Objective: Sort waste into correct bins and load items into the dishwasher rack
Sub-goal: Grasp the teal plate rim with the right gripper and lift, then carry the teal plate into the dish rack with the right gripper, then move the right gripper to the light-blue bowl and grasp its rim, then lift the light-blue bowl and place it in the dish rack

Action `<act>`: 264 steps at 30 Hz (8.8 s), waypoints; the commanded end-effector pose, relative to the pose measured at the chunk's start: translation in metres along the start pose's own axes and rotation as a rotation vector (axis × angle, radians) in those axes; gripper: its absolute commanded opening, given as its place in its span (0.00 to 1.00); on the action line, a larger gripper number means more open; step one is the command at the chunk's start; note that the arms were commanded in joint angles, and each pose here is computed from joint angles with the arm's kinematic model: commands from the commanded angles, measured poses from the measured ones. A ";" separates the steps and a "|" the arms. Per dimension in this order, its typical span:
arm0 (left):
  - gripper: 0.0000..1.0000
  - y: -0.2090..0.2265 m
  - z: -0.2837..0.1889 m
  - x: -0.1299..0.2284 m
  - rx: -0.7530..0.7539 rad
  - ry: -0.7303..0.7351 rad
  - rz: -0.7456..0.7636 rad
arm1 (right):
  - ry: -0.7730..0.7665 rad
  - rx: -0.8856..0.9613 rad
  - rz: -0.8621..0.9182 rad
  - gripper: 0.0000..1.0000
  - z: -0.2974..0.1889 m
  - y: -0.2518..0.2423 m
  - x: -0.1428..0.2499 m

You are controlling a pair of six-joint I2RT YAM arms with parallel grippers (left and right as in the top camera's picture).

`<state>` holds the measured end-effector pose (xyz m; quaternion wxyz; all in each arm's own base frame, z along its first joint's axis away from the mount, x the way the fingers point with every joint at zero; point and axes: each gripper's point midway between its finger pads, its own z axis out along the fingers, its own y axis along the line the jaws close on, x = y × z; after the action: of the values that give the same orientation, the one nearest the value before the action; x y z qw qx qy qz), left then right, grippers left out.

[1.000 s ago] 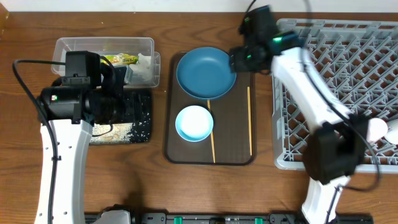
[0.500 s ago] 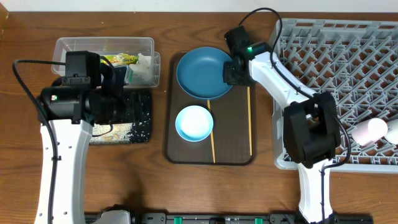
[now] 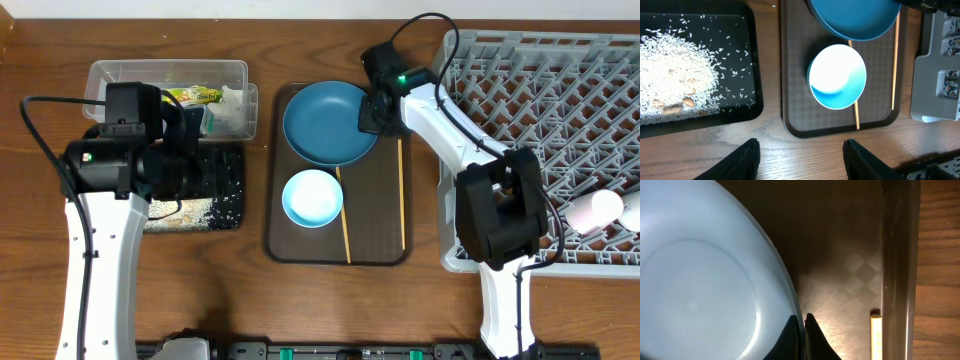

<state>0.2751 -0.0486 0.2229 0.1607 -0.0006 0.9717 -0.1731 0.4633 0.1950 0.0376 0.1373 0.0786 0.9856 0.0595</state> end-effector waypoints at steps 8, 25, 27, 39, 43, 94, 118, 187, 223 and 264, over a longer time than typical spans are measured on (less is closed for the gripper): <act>0.57 0.003 0.000 0.001 -0.010 0.005 -0.015 | -0.077 -0.003 0.042 0.01 -0.029 -0.008 -0.024; 0.57 0.003 0.000 0.001 -0.010 0.004 -0.015 | -0.724 0.447 -0.139 0.01 -0.308 -0.185 -0.136; 0.57 0.003 0.000 0.001 -0.010 0.004 -0.015 | -0.738 0.576 -0.183 0.01 -0.330 -0.214 -0.140; 0.57 0.003 0.000 0.001 -0.010 0.004 -0.015 | -0.525 1.177 -0.041 0.01 -0.359 -0.348 -0.125; 0.57 0.003 0.000 0.001 -0.010 0.007 -0.016 | -0.476 1.297 0.010 0.01 -0.355 -0.367 -0.126; 0.57 0.003 0.000 0.003 -0.010 0.014 -0.018 | -0.235 1.303 -0.231 0.01 -0.215 -0.441 -0.153; 0.57 0.003 0.000 0.003 -0.010 0.014 -0.018 | -0.335 1.123 -0.022 0.77 -0.210 -0.392 -0.125; 0.63 0.050 -0.008 0.023 -0.296 0.070 -0.183 | 0.245 -0.050 -0.434 0.01 -0.037 0.046 0.114; 0.63 0.050 -0.008 0.023 -0.296 0.069 -0.183 | -0.596 1.315 0.061 0.01 -0.261 -0.265 -0.115; 0.63 0.050 -0.008 0.023 -0.295 0.069 -0.183 | -0.061 1.095 -0.169 0.01 -0.096 -0.276 -0.046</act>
<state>0.2545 -0.0044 0.2070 0.1118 -0.1008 0.9873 -0.0507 0.4476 -0.1079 0.1518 0.1471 0.0725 0.8134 -0.5581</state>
